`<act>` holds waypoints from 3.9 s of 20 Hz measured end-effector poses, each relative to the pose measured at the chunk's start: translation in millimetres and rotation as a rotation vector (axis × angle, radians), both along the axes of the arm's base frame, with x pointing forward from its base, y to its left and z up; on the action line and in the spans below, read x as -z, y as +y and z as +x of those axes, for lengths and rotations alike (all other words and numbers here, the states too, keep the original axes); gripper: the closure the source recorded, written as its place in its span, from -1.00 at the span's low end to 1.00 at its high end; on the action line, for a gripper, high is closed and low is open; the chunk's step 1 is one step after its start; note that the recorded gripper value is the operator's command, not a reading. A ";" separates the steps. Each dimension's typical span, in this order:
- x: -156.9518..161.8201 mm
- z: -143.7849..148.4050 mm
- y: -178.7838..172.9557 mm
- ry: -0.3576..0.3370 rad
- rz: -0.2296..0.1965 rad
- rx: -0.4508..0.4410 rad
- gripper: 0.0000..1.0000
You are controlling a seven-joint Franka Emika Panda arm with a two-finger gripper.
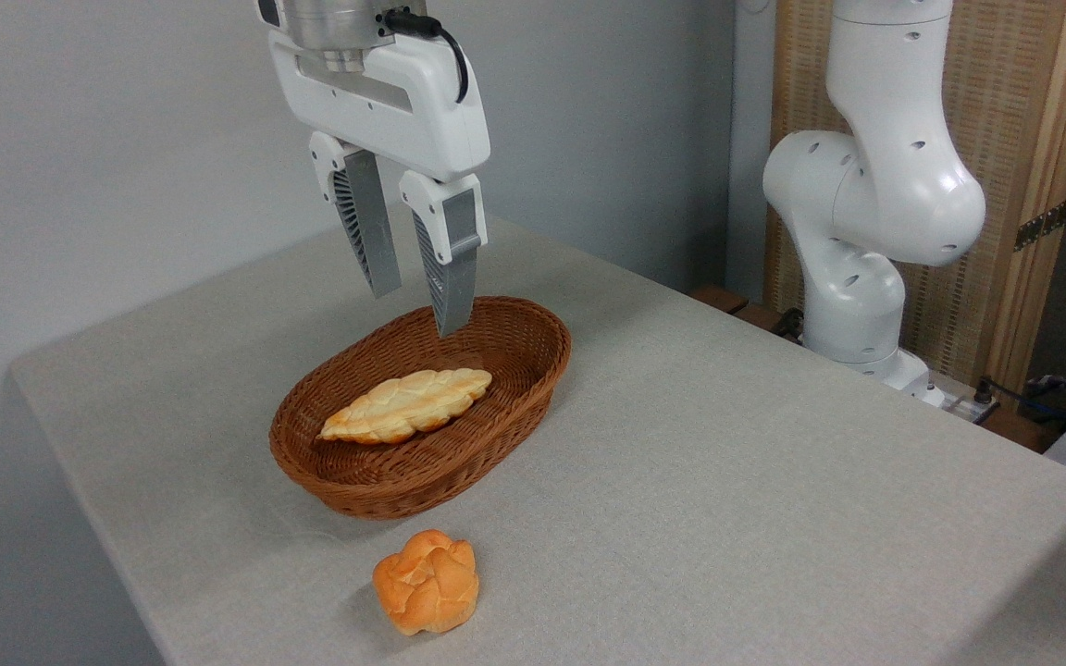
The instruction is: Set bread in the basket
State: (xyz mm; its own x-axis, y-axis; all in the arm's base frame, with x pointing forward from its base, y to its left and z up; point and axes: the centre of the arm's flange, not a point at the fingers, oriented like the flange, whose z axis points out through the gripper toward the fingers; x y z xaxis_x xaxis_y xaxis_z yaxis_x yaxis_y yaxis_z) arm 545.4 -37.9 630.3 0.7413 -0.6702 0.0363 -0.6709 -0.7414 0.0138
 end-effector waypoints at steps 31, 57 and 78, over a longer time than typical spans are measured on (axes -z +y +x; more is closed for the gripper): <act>0.4 0.2 0.0 0.001 0.000 0.000 -1.00; 107.9 40.1 93.5 -0.123 -0.006 -0.285 -1.00; 213.5 65.9 75.0 -0.014 -0.085 -0.396 -1.00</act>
State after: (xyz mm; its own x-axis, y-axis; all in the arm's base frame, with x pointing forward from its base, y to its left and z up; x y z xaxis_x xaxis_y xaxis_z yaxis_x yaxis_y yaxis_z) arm 611.3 37.1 416.8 0.9406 -0.3270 0.0912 -0.3342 -0.9392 0.0789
